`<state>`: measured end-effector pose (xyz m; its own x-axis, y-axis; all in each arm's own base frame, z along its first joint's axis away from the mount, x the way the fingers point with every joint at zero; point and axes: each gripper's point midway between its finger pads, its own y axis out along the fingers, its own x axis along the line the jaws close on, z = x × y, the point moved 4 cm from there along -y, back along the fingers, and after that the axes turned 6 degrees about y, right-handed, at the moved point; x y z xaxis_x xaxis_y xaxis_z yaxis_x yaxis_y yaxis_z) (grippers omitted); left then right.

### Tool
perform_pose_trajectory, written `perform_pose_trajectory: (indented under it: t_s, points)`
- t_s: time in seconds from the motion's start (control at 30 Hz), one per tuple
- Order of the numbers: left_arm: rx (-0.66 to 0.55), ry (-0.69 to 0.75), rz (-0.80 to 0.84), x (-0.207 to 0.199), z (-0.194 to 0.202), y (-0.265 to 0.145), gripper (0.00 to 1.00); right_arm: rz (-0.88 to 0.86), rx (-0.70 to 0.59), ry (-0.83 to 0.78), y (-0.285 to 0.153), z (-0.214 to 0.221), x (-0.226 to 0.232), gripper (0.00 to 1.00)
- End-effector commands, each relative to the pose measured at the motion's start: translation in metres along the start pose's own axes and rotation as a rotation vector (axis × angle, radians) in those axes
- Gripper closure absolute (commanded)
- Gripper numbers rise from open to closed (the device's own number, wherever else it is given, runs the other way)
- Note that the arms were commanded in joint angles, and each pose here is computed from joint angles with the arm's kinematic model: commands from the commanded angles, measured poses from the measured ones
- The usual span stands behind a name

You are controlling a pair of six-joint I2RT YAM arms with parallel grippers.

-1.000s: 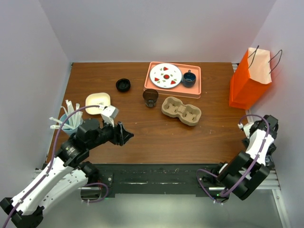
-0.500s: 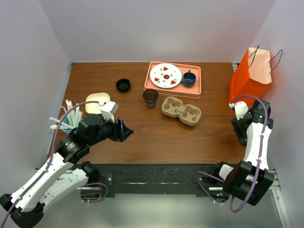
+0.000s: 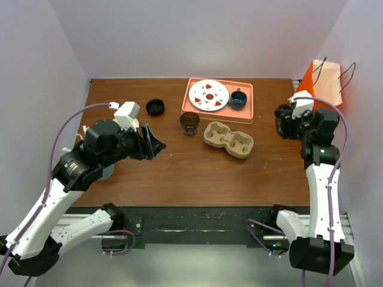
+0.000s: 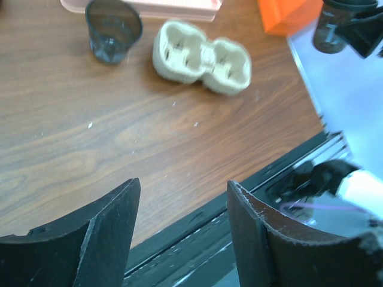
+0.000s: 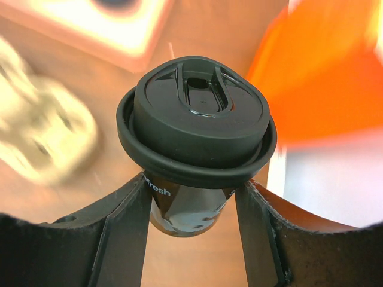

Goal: Pack the takeout coffee

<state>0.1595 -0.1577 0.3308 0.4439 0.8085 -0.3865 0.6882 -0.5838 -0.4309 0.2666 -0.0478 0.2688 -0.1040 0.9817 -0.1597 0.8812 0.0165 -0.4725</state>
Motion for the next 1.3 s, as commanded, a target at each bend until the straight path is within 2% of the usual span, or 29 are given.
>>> perform_pose_trajectory:
  t_s: [0.0, 0.13, 0.17, 0.2, 0.23, 0.27, 0.3, 0.37, 0.4, 0.5, 0.6, 0.63, 0.83, 1.1, 1.27]
  points:
    - [-0.019, -0.043, -0.054, -0.005, -0.024, -0.020, 0.35, -0.152, -0.371, 0.054, -0.001, -0.094, 0.032, 0.48]
    - [-0.001, -0.018, -0.144, -0.002, -0.044, -0.018, 0.34, -0.365, -0.494, 0.020, 0.016, -0.131, 0.103, 0.48]
    - [-0.032, -0.002, -0.146, -0.006, -0.059, -0.026, 0.34, -0.404, -0.526, -0.005, 0.015, -0.146, 0.117, 0.48]
    - [-0.018, 0.009, -0.174, -0.004, -0.061, -0.027, 0.34, -0.504, -0.503, -0.044, 0.022, -0.149, 0.155, 0.48]
    - [0.003, 0.018, -0.193, -0.004, -0.065, -0.021, 0.34, -0.534, -0.499, -0.068, 0.024, -0.155, 0.172, 0.47]
    - [-0.029, 0.021, -0.192, -0.008, -0.078, -0.029, 0.34, -0.559, -0.536, -0.097, 0.017, -0.173, 0.185, 0.46]
    - [-0.013, 0.025, -0.223, -0.005, -0.078, -0.031, 0.34, -0.632, -0.531, -0.124, 0.017, -0.174, 0.220, 0.46]
    - [-0.022, 0.027, -0.237, -0.008, -0.091, -0.031, 0.34, -0.700, -0.568, -0.152, 0.005, -0.185, 0.247, 0.45]
    - [-0.004, 0.027, -0.260, -0.006, -0.091, -0.032, 0.34, -0.765, -0.605, -0.163, -0.003, -0.190, 0.275, 0.45]
    - [0.012, 0.010, -0.299, -0.005, -0.102, -0.030, 0.35, -0.894, -0.610, -0.223, -0.024, -0.180, 0.324, 0.45]
    - [0.014, -0.029, -0.300, 0.003, -0.110, -0.026, 0.37, -0.949, -0.629, -0.252, -0.037, -0.165, 0.353, 0.44]
    - [0.018, -0.055, -0.329, 0.015, -0.112, -0.024, 0.37, -0.947, -0.650, -0.238, -0.043, -0.164, 0.353, 0.44]
    - [0.090, -0.081, -0.333, 0.027, -0.100, -0.008, 0.45, -1.021, -0.656, -0.226, -0.063, -0.141, 0.358, 0.44]
    - [0.010, -0.086, -0.032, -0.011, -0.107, 0.000, 0.49, -1.049, -0.657, -0.264, -0.077, -0.133, 0.347, 0.44]
    - [0.012, -0.125, -0.011, -0.011, -0.099, 0.008, 0.51, -1.066, -0.655, -0.258, -0.079, -0.131, 0.348, 0.44]
